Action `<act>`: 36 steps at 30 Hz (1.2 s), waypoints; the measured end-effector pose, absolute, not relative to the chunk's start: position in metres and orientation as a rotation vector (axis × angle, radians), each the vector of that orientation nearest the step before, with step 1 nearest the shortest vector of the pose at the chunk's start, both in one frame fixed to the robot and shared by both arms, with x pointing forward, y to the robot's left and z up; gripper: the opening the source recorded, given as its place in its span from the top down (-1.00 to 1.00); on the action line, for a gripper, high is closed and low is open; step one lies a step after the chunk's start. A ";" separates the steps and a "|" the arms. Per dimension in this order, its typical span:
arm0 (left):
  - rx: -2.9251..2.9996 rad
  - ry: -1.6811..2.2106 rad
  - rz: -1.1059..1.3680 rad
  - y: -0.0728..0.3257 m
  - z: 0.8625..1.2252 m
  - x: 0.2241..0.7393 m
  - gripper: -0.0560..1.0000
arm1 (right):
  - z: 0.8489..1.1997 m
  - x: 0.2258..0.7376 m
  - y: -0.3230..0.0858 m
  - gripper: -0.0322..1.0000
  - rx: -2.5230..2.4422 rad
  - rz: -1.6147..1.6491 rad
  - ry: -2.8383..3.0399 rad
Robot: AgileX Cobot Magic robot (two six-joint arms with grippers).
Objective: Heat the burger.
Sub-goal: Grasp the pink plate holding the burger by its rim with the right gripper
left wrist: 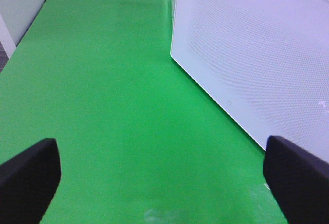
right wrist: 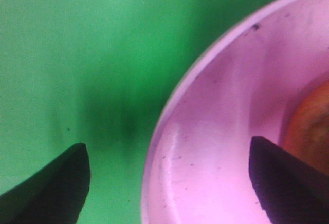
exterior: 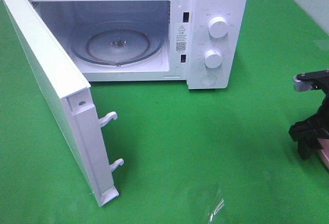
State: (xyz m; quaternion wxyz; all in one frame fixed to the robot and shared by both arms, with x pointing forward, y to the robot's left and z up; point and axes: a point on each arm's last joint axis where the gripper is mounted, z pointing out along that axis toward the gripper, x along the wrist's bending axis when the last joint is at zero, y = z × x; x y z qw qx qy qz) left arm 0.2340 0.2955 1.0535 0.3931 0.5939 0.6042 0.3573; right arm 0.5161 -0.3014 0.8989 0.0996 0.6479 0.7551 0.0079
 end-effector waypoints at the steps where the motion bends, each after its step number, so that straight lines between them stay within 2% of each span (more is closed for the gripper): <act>1: 1.507 1.533 0.907 0.296 1.053 0.234 -0.99 | 0.892 0.513 -0.301 -0.60 1.927 0.000 2.249; 11: 1.507 1.533 0.907 0.296 1.053 0.234 -0.99 | 0.886 0.514 -0.301 -0.50 1.934 0.003 2.247; 13: 1.507 1.533 0.907 0.296 1.053 0.234 -0.99 | 0.885 0.514 -0.301 -0.35 1.955 0.002 2.230; 14: 1.507 1.533 0.907 0.296 1.053 0.234 -0.99 | 0.885 0.514 -0.301 -0.35 1.955 0.002 2.230; 15: 1.507 1.533 0.907 0.296 1.053 0.234 -0.99 | 0.885 0.514 -0.301 -0.23 1.967 0.004 2.219; 16: 1.507 1.533 0.907 0.296 1.053 0.234 -0.99 | 0.885 0.514 -0.301 -0.23 1.967 0.004 2.219; 17: 1.507 1.533 0.907 0.296 1.053 0.234 -0.99 | 0.885 0.514 -0.301 -0.02 1.980 0.002 2.208; 18: 1.507 1.533 0.907 0.296 1.053 0.234 -0.99 | 0.885 0.514 -0.301 -0.02 1.980 0.002 2.208; 19: 1.507 1.533 0.907 0.296 1.053 0.234 -0.99 | 0.885 0.514 -0.301 0.19 1.979 0.000 2.208; 20: 1.507 1.533 0.907 0.296 1.053 0.234 -0.99 | 0.885 0.514 -0.301 0.19 1.979 0.000 2.208; 21: 1.507 1.533 0.907 0.296 1.053 0.234 -0.99 | 0.885 0.514 -0.301 0.32 1.981 -0.001 2.208; 22: 1.507 1.533 0.907 0.296 1.053 0.234 -0.99 | 0.885 0.514 -0.302 0.57 1.978 -0.004 2.208; 23: 1.507 1.533 0.907 0.296 1.053 0.234 -0.99 | 0.885 0.514 -0.302 0.57 1.978 -0.004 2.208; 24: 1.507 1.533 0.907 0.296 1.053 0.234 -0.99 | 0.885 0.514 -0.301 0.74 1.985 -0.004 2.205; 36: 1.507 1.533 0.907 0.296 1.053 0.234 -0.99 | 0.885 0.513 -0.301 0.75 1.991 -0.006 2.202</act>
